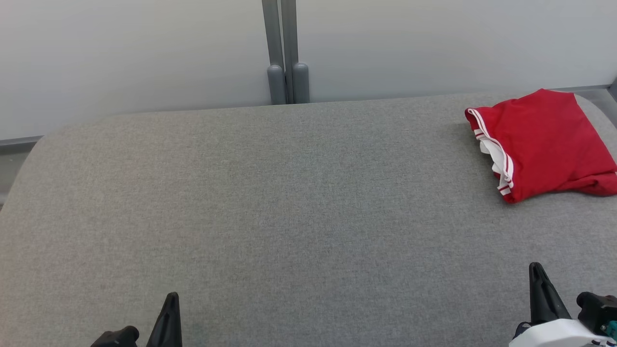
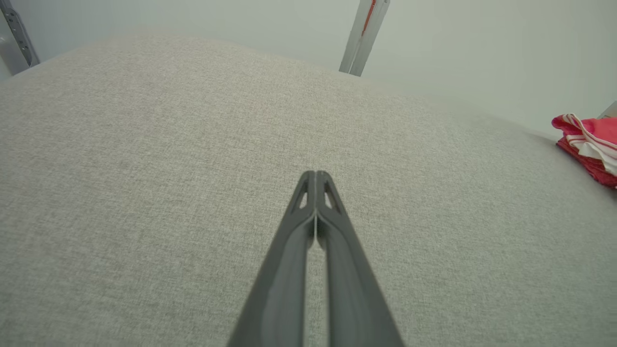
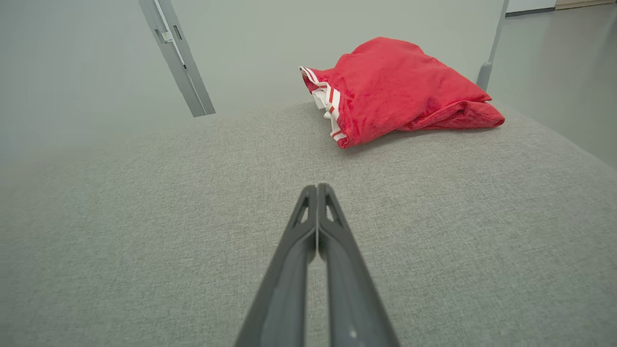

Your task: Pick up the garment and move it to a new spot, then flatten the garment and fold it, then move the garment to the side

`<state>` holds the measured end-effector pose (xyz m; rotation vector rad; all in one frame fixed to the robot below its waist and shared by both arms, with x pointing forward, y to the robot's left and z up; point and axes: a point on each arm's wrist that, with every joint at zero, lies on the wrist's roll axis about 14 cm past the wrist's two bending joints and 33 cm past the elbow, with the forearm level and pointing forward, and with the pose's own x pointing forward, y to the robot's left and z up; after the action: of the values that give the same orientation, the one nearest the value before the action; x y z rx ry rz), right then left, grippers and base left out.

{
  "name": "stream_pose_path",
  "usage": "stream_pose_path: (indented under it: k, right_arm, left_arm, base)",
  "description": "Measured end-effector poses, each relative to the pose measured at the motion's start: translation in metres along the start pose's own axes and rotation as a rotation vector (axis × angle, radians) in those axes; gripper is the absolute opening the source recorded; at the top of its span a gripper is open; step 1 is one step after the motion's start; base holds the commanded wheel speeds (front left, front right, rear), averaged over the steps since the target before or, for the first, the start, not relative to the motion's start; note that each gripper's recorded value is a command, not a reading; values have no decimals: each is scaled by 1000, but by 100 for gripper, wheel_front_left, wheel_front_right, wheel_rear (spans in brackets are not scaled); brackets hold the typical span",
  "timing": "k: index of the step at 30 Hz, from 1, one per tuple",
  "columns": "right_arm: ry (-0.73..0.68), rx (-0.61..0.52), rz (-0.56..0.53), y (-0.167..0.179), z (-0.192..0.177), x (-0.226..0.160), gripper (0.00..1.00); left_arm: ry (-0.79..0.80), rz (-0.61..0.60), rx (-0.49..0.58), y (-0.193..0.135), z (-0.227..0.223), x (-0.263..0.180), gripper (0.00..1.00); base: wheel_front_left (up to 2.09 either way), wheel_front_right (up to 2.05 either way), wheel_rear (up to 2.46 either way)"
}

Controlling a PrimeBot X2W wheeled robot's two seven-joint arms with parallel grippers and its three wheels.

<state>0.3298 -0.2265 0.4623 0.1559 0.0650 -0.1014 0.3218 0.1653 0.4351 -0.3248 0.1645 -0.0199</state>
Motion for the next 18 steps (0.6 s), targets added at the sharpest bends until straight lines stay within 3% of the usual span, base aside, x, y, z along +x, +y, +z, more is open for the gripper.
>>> stream_pose_path:
  k: [18]
  right_arm:
    - [1,333,-26,3,6,12,0]
  left_arm:
    - [-17,52,-288,11,15,13,0]
  base:
    - [0,0,0]
